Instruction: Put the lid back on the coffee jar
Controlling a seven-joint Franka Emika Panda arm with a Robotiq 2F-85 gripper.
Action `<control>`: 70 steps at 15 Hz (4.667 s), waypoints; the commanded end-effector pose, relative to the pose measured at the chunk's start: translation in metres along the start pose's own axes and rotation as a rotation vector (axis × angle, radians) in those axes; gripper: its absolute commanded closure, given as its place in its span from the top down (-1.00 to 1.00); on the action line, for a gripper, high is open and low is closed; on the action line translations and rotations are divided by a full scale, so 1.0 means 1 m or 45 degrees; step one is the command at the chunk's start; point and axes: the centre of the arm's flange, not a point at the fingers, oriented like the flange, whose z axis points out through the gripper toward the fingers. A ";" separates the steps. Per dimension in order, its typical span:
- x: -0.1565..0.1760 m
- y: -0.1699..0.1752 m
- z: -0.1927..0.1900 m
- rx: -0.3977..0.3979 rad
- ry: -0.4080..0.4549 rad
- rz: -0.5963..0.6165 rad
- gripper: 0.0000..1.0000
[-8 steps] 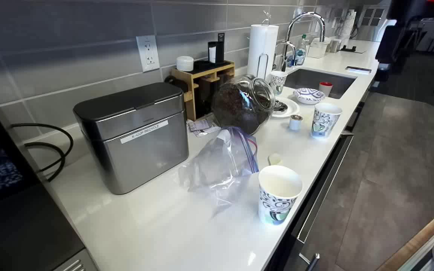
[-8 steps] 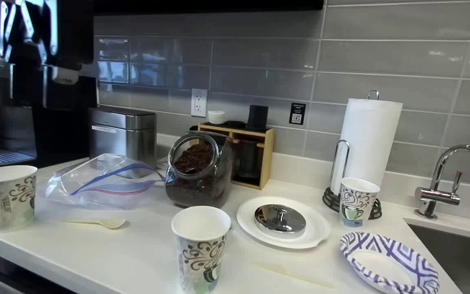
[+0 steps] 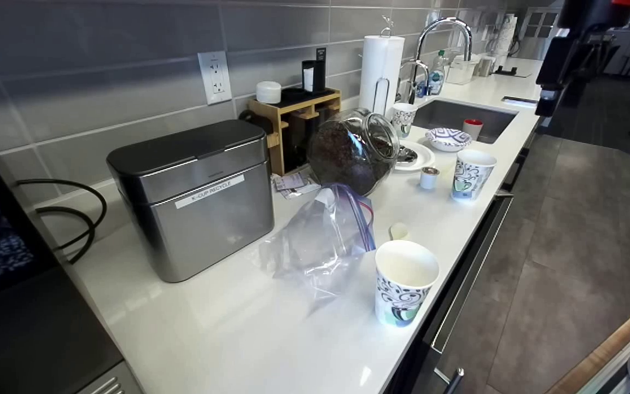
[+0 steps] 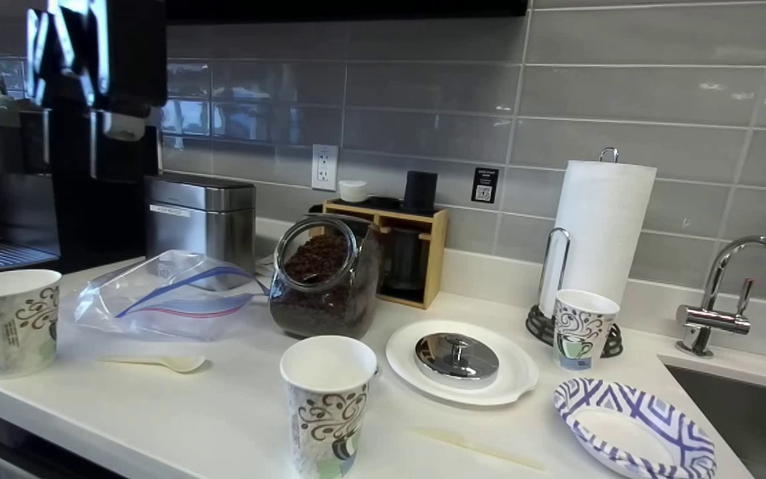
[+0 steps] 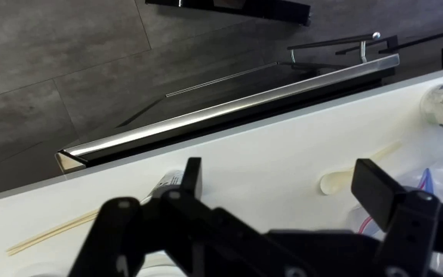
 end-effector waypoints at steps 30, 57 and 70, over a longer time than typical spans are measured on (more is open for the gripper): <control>0.248 0.137 0.078 -0.054 0.472 0.216 1.00; 0.351 0.132 0.181 0.037 0.351 -0.170 1.00; 0.372 0.126 0.204 0.048 0.303 -0.177 0.39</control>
